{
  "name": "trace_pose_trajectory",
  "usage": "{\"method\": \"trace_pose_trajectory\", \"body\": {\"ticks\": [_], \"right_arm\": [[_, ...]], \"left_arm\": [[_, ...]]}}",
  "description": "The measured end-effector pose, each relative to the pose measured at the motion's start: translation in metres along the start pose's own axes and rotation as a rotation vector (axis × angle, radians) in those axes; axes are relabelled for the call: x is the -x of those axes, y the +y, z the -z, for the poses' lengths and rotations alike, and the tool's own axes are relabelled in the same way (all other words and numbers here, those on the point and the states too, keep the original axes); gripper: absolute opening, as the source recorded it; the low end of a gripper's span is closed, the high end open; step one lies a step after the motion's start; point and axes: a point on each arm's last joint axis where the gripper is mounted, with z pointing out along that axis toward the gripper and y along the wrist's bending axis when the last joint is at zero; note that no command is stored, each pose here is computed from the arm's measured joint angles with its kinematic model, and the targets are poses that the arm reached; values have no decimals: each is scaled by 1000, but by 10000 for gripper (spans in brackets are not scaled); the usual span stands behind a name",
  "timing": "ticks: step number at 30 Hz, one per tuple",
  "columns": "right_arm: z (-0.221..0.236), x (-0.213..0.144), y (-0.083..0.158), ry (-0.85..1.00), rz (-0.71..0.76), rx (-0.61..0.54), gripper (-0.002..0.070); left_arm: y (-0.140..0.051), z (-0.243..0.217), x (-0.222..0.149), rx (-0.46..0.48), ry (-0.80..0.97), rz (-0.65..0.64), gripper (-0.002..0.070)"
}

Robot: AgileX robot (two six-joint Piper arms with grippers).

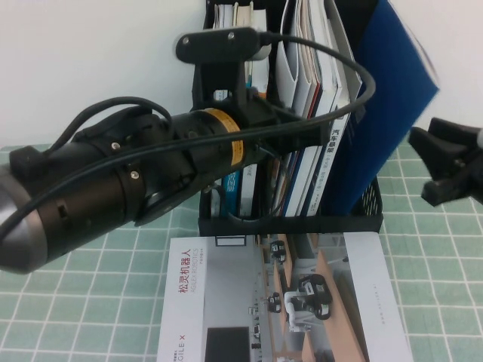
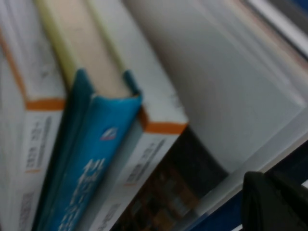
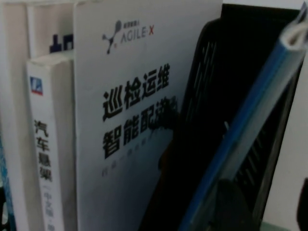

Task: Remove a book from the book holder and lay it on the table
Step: Hold the bookshelf

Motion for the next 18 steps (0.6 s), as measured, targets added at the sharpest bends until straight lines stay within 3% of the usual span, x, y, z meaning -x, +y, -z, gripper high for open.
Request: {"method": "trace_pose_trajectory", "body": {"ticks": [3,5,18], "right_arm": [[-10,-1,-3,-9,-11,15,349],[-16,-1,-4,-13,-6,26,368],[-23,-13,3,126,40,150,383]], "left_arm": [[3,-1,-2,27,18,4,-3],[3,-1,-3,34,23,4,-3],[11,-1,-8,119,78,12,-3]]}}
